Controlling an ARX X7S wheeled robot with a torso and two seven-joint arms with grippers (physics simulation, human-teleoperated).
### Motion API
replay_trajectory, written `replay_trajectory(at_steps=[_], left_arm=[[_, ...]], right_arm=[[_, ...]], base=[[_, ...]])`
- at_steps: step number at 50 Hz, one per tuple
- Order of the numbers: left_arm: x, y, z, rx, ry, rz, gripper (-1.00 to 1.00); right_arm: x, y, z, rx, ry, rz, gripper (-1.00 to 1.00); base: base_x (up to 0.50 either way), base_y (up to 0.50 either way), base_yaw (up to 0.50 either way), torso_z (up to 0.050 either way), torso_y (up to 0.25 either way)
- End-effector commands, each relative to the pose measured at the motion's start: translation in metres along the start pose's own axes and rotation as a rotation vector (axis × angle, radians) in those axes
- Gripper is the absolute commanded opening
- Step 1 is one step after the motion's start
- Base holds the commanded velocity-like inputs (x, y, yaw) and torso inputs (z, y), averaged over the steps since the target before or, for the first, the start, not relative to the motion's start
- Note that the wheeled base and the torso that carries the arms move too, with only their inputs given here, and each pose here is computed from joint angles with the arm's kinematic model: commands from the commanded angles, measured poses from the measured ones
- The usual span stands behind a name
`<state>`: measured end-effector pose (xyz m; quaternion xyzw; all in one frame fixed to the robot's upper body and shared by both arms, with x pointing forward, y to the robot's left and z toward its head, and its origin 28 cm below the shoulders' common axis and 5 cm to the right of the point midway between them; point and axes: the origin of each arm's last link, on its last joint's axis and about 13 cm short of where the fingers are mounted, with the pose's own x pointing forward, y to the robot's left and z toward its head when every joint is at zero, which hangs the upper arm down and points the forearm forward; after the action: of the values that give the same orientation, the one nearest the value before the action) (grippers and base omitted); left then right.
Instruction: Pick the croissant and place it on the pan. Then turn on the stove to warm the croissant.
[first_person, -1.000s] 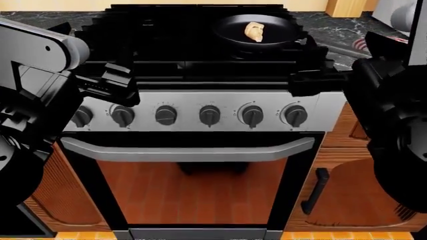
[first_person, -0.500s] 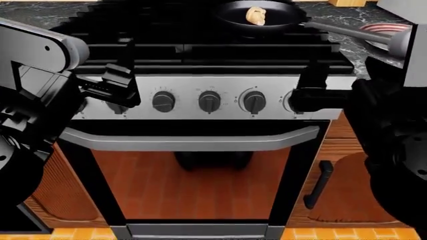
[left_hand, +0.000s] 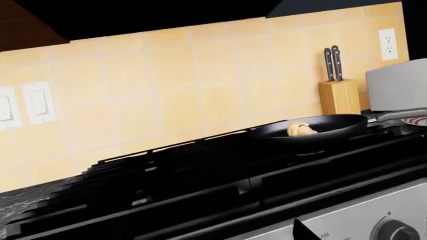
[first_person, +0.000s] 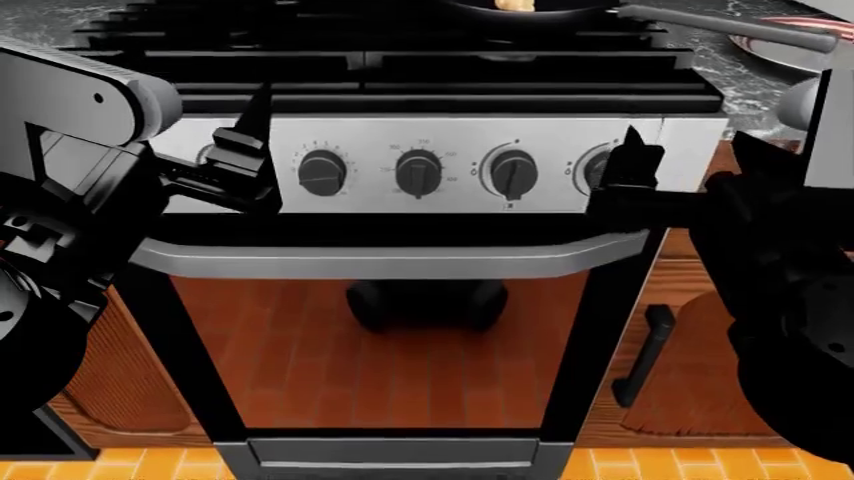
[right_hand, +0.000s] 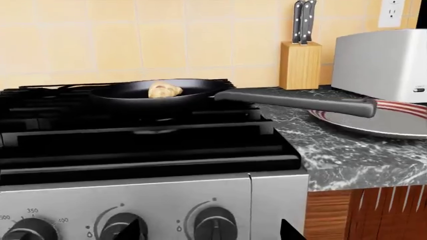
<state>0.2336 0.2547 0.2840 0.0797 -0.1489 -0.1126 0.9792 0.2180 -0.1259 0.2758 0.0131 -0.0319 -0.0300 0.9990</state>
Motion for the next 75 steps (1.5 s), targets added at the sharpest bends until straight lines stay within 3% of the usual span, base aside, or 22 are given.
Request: replay_trajectory(at_steps=[1, 24, 44, 59, 75], left_arm=[[0.0, 0.0, 0.0, 0.001, 0.002, -0.001, 1.0], [0.0, 0.0, 0.0, 0.003, -0.001, -0.002, 1.0], [0.0, 0.0, 0.0, -0.01, -0.018, -0.027, 1.0], [0.0, 0.0, 0.0, -0.016, -0.018, -0.017, 1.0], [0.0, 0.0, 0.0, -0.018, -0.02, -0.002, 1.0]], right_arm=[[0.001, -0.002, -0.002, 0.001, 0.008, -0.007, 1.0], [0.006, -0.005, -0.002, -0.017, 0.017, -0.001, 1.0], [0.018, -0.015, -0.008, -0.083, 0.102, 0.039, 1.0], [0.037, -0.022, -0.008, -0.072, 0.164, 0.023, 1.0], [0.05, -0.018, -0.012, -0.087, 0.167, 0.035, 1.0]], base=[[0.0, 0.0, 0.0, -0.05, 0.0], [0.0, 0.0, 0.0, -0.05, 0.0], [0.0, 0.0, 0.0, 0.0, 0.0], [0.0, 0.0, 0.0, 0.0, 0.0], [0.0, 0.0, 0.0, 0.0, 0.0]])
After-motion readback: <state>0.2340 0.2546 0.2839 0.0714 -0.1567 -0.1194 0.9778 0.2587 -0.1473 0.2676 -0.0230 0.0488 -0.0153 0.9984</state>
